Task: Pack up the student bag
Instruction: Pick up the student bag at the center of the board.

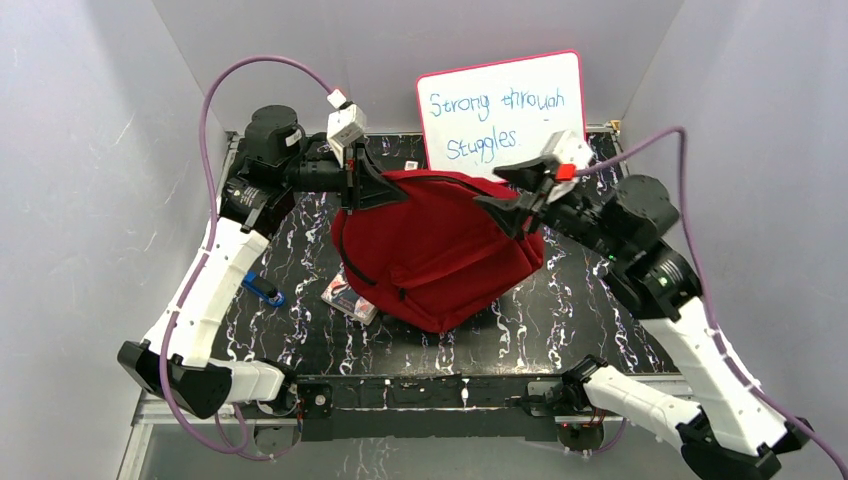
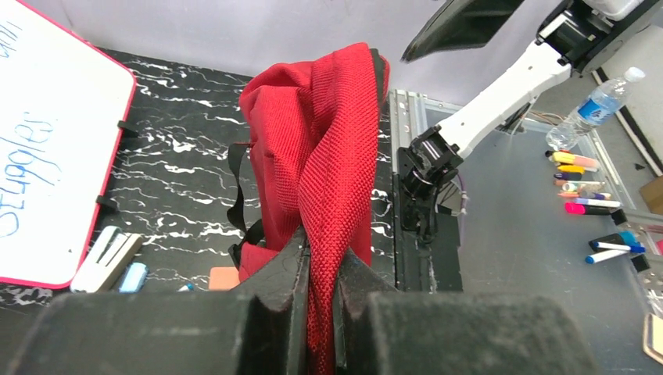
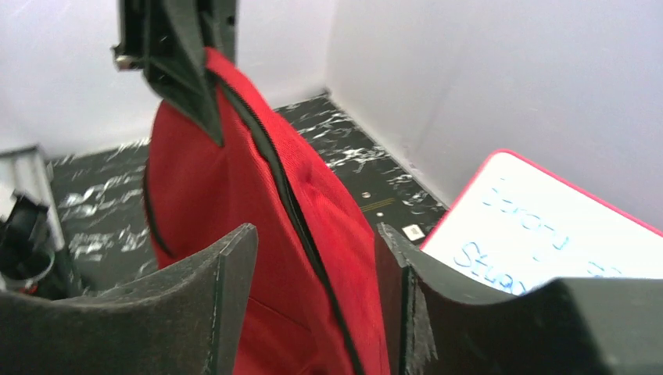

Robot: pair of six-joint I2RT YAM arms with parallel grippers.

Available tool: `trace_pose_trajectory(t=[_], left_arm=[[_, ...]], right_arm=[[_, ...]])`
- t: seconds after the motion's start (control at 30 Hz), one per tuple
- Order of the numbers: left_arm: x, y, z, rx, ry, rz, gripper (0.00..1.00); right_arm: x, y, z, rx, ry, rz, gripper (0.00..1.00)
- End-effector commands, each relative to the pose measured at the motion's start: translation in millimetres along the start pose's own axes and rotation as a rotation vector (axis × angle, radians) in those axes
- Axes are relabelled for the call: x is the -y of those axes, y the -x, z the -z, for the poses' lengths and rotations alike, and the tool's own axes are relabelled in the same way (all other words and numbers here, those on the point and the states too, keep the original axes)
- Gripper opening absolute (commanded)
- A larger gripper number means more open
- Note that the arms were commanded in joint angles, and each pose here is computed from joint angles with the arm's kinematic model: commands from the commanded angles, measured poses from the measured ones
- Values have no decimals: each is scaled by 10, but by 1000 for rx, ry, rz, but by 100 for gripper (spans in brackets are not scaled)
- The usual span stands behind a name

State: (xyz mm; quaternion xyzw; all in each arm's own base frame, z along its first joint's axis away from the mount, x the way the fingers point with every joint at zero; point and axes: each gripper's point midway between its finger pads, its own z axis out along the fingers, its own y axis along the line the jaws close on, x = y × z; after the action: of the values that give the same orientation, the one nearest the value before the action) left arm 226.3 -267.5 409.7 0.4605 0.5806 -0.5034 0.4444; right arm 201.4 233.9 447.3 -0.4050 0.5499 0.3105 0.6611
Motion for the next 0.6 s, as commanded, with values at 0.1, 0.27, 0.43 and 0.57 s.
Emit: trace_pose_trajectory(t=[0.1, 0.27, 0.43, 0.57], left_arm=[[-5, 368, 13, 81, 18, -164, 0], [-28, 325, -26, 73, -16, -174, 0], [-33, 320, -47, 71, -43, -196, 0], [-105, 429, -101, 78, -65, -218, 0]], right_arm=[[599, 7, 731, 41, -596, -425, 68], [459, -397, 1100, -58, -727, -660, 65], [258, -738, 1153, -162, -723, -784, 58], [182, -1067, 1033, -335, -723, -820, 58]])
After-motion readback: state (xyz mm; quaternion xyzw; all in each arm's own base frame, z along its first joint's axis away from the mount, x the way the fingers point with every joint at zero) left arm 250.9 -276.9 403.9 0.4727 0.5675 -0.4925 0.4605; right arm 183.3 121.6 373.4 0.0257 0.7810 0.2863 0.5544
